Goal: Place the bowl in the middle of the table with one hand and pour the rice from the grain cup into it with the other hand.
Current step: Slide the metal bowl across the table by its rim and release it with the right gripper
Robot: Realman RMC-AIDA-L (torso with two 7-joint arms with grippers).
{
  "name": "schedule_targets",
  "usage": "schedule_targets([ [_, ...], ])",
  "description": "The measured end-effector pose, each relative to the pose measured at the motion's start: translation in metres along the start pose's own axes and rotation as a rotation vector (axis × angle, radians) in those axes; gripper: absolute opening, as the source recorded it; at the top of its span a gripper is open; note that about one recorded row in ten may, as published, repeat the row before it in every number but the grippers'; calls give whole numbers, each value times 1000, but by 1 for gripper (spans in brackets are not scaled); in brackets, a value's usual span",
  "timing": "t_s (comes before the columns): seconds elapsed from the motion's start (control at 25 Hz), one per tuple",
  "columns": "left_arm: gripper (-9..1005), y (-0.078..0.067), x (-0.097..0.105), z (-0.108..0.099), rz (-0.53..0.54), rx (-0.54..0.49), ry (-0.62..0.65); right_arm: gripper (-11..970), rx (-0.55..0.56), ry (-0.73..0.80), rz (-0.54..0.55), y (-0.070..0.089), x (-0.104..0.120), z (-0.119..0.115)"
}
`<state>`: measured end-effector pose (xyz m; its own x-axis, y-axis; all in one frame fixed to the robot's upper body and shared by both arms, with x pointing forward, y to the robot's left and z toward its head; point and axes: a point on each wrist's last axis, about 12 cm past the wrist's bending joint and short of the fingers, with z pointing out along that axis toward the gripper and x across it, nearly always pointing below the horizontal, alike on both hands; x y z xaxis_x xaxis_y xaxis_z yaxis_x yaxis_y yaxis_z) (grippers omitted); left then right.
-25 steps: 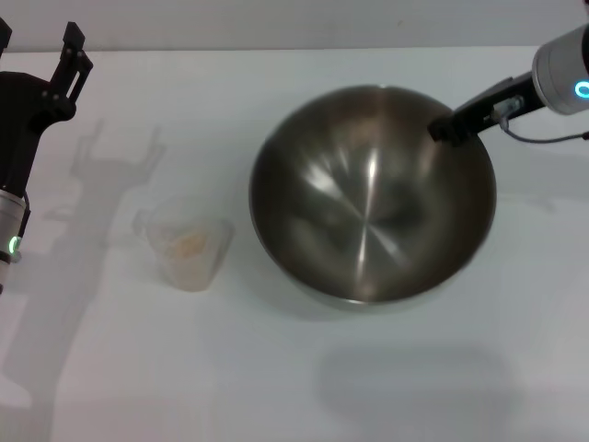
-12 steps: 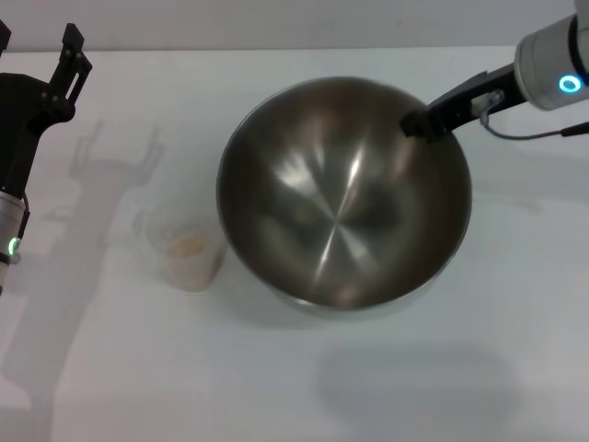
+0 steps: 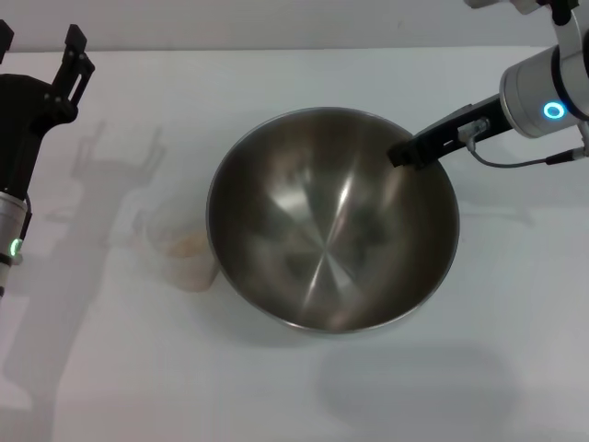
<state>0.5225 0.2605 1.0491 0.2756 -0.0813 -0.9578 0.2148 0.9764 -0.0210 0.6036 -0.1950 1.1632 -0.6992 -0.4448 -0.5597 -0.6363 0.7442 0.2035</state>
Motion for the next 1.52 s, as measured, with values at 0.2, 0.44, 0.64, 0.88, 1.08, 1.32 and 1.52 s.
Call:
schedule_targets([
  [0.2,797,0,0,-1,-2,0,1,11,-4,20,21,-3,5,6],
  [0.44,796,0,1,-2,-5,-2,3,13,-3,33,32,-4,7,8],
  [0.64,795,0,1,-3,-6,-2,3,14,1,30,37,-5,7,9],
  [0.88,794,0,0,-3,-6,-2,2,29,4,28,37,-6,5,10],
  [1.08,793,0,1,-3,-4,-3,3,87,3,32,35,-6,2,13],
  [1.32,792,1,1,-3,-2,-4,4,157,21,0,7,-4,-7,8],
  [1.52,792,1,0,-5,-1,-6,-4,212,57,-30,-35,-2,-16,-2],
])
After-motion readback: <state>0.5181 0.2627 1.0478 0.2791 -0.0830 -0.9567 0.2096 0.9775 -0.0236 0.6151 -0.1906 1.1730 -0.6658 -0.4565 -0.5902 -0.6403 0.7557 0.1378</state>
